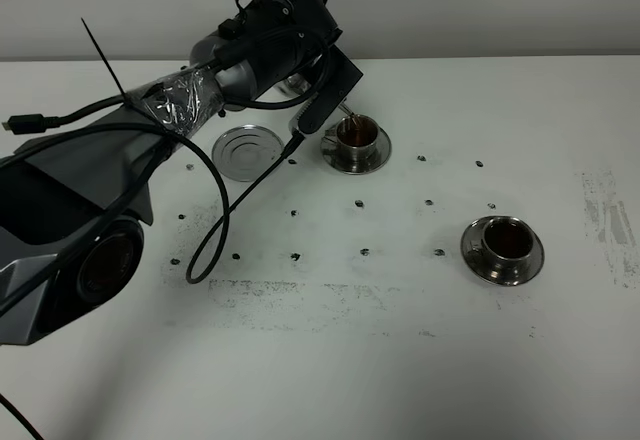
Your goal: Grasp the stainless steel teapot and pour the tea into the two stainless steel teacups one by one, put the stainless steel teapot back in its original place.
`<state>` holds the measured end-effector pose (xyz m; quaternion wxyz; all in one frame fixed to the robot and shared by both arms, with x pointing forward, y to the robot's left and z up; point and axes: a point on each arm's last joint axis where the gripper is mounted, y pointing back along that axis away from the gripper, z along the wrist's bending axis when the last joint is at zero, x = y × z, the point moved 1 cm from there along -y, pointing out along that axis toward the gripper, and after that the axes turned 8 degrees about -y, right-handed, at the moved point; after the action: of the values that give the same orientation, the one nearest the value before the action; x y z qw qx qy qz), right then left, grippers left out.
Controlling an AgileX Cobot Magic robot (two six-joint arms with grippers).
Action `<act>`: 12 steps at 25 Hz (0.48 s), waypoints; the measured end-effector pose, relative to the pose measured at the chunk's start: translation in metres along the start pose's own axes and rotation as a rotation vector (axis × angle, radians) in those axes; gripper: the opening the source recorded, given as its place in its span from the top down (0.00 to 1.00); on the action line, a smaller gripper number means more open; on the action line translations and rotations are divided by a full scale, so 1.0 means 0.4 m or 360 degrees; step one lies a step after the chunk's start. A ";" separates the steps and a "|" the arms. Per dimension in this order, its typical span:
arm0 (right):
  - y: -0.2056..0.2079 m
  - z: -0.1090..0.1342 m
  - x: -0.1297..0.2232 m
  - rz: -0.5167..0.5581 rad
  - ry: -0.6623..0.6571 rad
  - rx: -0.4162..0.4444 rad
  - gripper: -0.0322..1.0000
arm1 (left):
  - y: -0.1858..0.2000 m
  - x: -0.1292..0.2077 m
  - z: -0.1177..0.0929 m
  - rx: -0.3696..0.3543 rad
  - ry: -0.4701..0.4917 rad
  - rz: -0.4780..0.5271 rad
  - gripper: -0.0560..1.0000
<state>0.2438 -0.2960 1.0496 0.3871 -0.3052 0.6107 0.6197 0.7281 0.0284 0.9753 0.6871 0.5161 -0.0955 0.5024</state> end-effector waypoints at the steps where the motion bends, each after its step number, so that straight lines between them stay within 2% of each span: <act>1: 0.000 0.000 0.000 0.0000 0.0000 0.0000 0.75 | 0.000 0.000 0.001 -0.0002 -0.0005 0.0004 0.77; 12: 0.000 0.000 0.000 0.0000 -0.0001 0.0000 0.75 | -0.001 -0.010 0.007 -0.0014 -0.0085 0.0051 0.77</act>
<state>0.2438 -0.2960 1.0496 0.3874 -0.3049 0.6105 0.6199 0.7276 0.0240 0.9737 0.6783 0.5247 -0.1243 0.4991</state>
